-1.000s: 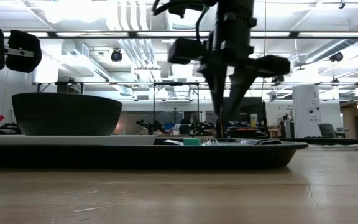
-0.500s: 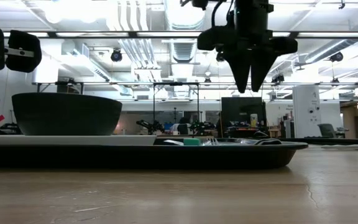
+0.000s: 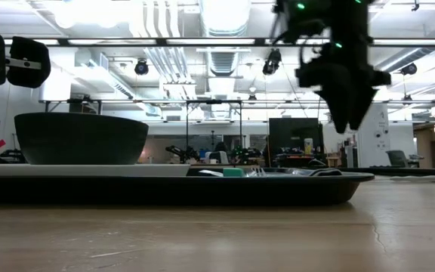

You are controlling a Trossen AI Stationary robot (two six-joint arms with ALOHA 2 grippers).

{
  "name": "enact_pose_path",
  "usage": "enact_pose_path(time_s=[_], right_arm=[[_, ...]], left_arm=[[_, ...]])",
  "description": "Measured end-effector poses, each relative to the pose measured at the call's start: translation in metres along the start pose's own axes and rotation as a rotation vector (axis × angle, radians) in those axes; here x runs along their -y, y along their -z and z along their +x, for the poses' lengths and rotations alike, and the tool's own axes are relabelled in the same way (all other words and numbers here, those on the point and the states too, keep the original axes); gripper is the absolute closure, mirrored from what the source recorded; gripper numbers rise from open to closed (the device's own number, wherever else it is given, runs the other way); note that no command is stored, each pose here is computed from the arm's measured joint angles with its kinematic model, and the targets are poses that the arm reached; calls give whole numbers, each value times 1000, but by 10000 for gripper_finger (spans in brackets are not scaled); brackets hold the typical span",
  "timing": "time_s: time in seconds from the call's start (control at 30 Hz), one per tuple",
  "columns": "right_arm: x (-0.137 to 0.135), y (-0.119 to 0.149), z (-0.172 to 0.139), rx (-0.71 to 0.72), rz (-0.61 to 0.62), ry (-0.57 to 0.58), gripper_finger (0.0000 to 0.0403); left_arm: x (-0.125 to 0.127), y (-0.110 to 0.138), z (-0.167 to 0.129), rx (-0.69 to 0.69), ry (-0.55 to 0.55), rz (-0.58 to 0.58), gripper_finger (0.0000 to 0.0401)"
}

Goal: Set up tray
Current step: Put the blue patterned table knife on the right side of the blue patterned fork

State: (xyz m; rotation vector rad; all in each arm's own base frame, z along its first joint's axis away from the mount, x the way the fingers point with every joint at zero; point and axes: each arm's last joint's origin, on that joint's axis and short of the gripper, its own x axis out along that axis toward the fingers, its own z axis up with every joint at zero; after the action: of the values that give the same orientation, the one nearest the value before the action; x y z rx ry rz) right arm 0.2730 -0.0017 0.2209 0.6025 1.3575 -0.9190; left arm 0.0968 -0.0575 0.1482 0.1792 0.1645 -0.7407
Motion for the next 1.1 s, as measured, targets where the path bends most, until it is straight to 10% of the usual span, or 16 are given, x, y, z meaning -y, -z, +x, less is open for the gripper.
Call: enact_pose_path(time_s=[0.47,1.1], right_arm=[[84,32,35,11,-114,-52,214],[129,14,82,-117,-99,-141,220]], left_arm=[[0,0,0,0,0,0,294],[0,0,0,0,0,0,294]])
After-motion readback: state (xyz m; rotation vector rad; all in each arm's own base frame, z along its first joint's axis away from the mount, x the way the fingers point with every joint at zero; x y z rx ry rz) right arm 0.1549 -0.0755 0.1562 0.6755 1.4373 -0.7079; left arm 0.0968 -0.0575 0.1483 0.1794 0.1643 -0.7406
